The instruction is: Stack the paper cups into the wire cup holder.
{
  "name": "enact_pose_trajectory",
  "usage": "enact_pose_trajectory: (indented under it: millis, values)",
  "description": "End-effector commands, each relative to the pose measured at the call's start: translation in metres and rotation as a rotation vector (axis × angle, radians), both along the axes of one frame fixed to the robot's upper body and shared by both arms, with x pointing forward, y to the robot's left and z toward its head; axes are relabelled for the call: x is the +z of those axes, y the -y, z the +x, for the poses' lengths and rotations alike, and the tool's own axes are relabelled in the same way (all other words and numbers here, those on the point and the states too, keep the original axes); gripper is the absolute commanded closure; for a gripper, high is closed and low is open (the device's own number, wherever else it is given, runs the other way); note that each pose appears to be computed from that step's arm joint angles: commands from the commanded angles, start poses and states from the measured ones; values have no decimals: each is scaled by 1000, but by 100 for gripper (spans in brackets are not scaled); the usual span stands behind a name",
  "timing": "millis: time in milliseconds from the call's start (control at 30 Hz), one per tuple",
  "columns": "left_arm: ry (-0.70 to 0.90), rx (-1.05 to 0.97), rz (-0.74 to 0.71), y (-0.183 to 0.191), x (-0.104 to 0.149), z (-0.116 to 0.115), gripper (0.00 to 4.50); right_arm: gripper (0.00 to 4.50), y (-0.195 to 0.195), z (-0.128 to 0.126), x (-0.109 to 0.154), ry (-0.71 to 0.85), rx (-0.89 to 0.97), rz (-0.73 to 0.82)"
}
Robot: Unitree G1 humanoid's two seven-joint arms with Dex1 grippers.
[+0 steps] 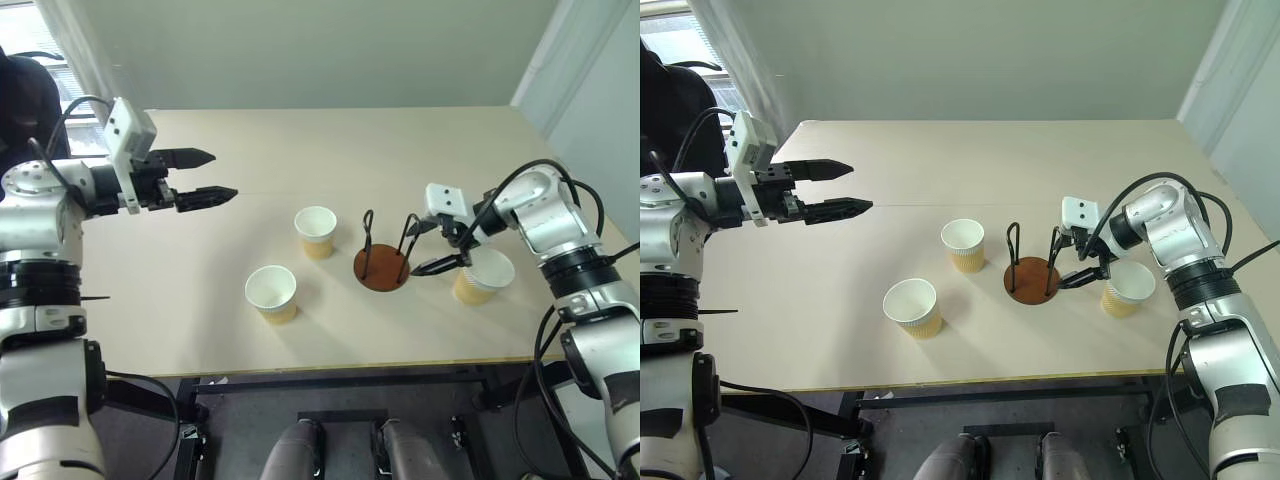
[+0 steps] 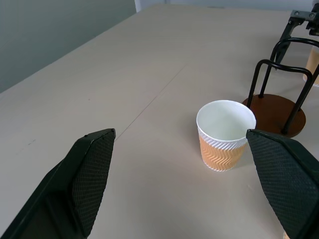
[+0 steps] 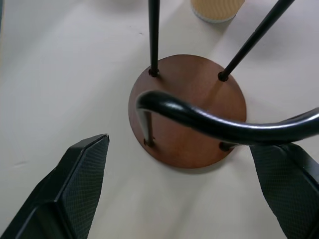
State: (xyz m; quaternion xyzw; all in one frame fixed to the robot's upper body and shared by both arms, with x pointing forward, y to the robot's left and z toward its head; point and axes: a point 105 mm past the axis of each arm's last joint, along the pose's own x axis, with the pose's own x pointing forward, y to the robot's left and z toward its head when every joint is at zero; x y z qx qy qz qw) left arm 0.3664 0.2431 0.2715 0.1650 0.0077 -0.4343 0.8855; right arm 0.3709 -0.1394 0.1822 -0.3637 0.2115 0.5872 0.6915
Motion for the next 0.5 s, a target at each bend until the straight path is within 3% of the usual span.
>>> enact_pose_trajectory:
  millis: [33, 333, 500]
  values:
    - [61, -5, 0, 1, 17, -1, 0, 3, 0, 5, 21, 76, -9, 35]
    - [48, -52, -27, 10, 17, -1, 0, 3, 2, 9, 28, 107, -44, 56]
    - [-59, -212, 44, 34, -8, -11, 0, 3, 31, -6, 41, 117, -74, 12]
